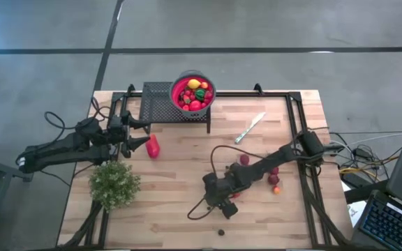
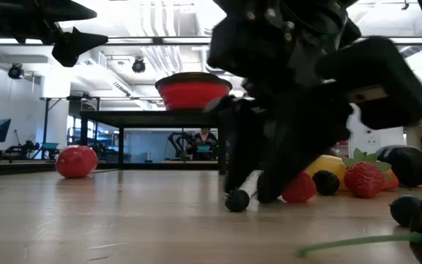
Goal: Pick & Place Fruit
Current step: Put the black cherry into the red gray strainer bowl on the shelf
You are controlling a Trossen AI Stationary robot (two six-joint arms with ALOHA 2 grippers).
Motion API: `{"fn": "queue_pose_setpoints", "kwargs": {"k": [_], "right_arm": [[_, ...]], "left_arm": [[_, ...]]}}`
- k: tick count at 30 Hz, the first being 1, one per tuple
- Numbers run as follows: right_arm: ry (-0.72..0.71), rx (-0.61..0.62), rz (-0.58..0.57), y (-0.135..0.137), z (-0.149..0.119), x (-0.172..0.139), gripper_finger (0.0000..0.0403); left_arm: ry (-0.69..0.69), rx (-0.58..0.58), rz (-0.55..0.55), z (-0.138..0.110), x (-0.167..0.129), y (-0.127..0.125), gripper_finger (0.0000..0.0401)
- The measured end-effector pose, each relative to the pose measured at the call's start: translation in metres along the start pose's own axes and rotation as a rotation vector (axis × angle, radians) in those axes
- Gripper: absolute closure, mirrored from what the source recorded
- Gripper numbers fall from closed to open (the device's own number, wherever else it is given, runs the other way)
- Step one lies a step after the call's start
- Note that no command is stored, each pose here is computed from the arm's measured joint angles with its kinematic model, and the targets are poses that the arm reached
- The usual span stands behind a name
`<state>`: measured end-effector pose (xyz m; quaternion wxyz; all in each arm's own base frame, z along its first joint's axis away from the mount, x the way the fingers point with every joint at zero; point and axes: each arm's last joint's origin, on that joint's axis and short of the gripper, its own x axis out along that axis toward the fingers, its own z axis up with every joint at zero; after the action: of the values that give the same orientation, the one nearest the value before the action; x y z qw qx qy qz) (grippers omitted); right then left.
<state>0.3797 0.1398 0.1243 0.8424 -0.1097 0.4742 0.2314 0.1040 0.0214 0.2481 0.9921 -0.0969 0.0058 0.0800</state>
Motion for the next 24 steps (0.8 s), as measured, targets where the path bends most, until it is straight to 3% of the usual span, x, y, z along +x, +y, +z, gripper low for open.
{"fn": "queue_pose_setpoints", "kwargs": {"k": [8,24], "right_arm": [[0.035,0.0,-0.043,-0.0005,-0.0026,-0.0018,0.0215],[0.099,-0.04,-0.052,-0.0005,-0.0046,-0.005,0.0292]], "left_arm": [[0.002,0.0,0.001,-0.0002,0.0001,0.0001,0.0089],[0.003,0.0,0.001,-0.0003,0.0001,0.0001,0.0089]]}}
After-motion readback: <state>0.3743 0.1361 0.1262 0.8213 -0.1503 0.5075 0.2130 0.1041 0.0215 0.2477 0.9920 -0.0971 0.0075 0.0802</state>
